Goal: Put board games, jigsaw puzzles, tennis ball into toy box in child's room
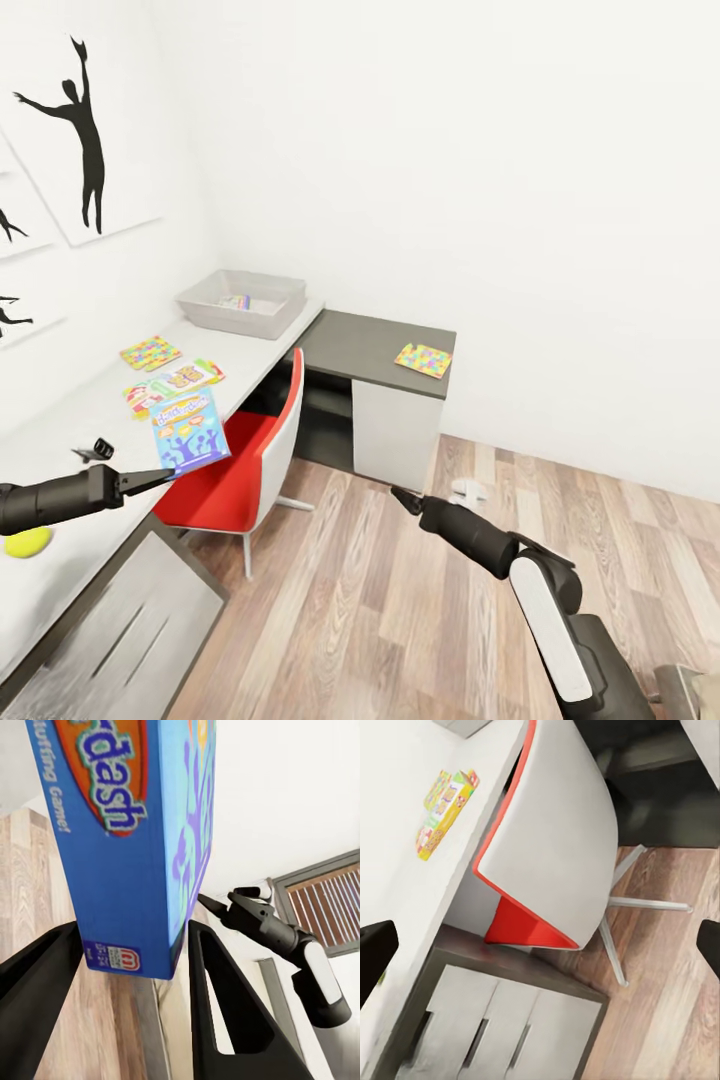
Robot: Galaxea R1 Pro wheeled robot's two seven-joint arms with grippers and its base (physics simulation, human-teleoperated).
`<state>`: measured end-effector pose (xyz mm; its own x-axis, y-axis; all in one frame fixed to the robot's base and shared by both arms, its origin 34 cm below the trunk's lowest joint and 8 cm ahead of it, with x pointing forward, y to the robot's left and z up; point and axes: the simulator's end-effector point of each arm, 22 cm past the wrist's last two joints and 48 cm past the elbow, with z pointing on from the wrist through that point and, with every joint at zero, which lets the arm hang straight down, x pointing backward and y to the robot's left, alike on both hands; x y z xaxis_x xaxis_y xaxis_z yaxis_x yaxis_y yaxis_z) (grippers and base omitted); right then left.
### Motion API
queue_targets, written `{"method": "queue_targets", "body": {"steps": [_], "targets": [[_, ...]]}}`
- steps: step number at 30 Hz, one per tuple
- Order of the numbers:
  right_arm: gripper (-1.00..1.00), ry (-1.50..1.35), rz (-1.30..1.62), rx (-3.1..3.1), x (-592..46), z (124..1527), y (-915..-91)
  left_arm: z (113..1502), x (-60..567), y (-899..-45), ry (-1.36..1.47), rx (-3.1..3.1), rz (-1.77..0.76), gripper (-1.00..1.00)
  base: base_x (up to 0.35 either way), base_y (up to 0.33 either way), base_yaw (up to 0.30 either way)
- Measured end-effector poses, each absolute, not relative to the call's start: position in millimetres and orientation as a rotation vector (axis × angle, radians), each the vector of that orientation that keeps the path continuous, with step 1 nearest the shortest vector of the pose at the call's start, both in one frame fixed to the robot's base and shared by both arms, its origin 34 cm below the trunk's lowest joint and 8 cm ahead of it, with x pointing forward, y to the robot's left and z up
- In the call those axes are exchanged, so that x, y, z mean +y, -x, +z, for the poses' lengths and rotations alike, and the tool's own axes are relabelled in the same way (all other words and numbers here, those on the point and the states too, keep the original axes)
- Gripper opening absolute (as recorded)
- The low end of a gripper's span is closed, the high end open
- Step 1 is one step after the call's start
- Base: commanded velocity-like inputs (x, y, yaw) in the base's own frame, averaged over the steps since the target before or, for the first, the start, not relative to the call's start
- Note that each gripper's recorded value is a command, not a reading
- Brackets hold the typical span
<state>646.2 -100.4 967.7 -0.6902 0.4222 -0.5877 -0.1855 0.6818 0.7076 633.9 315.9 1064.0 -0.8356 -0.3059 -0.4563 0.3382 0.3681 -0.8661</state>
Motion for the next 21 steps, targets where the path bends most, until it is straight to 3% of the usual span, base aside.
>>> {"method": "queue_targets", "body": {"steps": [8, 21], "targets": [[1.0, -0.127, 0.923, 2.036, -132.2, 982.5, -657.0, 1085.1, 332.3, -642.6, -0.02, 2.001, -1.452, -1.0, 0.043, -0.004, 0.1], [1.0, -0.075, 0.922, 1.956, -141.5, 1004.7, -659.8, 1095.9, 333.2, -643.0, -0.05, 1.972, -1.421, -1.0, 0.259, -0.015, 0.04]]}}
